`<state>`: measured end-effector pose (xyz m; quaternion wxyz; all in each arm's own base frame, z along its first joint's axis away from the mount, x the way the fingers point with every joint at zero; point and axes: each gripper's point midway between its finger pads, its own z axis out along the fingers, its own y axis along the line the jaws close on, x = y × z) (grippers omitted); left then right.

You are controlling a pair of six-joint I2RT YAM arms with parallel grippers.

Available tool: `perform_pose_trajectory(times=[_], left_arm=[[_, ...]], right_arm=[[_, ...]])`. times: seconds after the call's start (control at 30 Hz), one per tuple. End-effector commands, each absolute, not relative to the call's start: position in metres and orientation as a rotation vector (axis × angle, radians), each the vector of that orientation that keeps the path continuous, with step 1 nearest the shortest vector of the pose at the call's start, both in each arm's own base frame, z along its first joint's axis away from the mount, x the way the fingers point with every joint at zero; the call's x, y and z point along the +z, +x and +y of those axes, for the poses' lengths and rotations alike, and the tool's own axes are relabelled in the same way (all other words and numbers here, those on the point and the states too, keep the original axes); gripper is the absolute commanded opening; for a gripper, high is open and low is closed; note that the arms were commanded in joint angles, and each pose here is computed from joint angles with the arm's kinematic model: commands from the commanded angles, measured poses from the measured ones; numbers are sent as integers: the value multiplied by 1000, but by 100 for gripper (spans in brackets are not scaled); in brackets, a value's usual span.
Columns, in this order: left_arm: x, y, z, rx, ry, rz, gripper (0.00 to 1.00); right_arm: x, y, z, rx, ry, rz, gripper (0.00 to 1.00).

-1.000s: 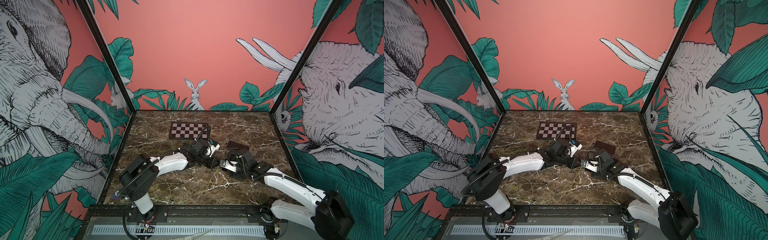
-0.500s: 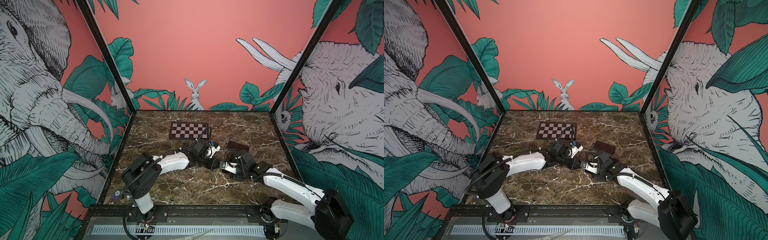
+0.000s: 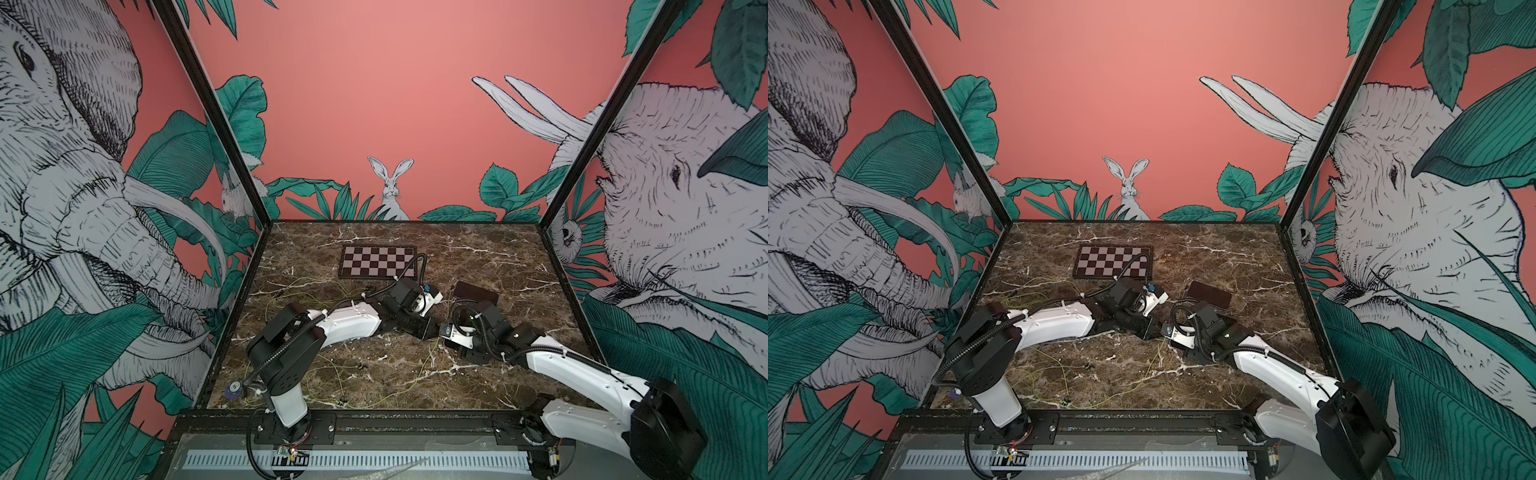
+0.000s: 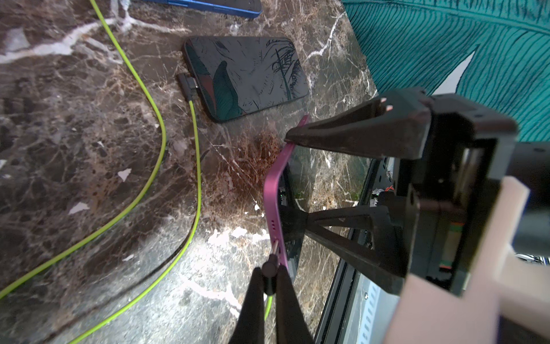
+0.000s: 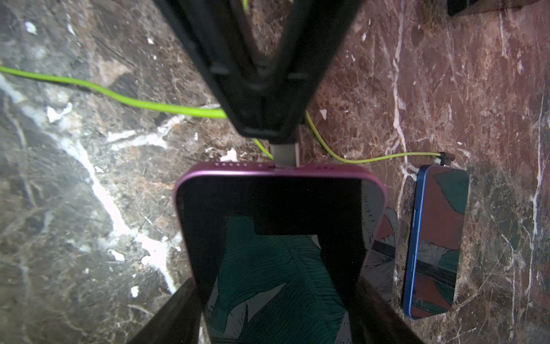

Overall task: Plug wired earphones into phones
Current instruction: Insert the wired earphone into the phone.

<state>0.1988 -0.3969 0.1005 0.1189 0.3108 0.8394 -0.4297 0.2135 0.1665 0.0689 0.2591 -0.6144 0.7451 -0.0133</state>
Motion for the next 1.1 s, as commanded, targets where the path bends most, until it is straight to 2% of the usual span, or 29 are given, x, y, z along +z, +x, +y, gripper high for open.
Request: perform_pose_trajectory(times=[0.0,0.43,0.8,1.07], left_arm=[[97,173,-409,-1304,1032,2453,0],[94,165,-413,-1335,1070,2470,0],[111,155,-427,-1559,1030,2403,0],[110,158,-423,-1514,1043,2399,0]], right_arm=[[166,249,238,119,-1487,1635,59],[170,246,243,115,-1528,1626,59],[167,244,250,133,-1512,1605,59],[158,238,239,114,-1485,1622,60]])
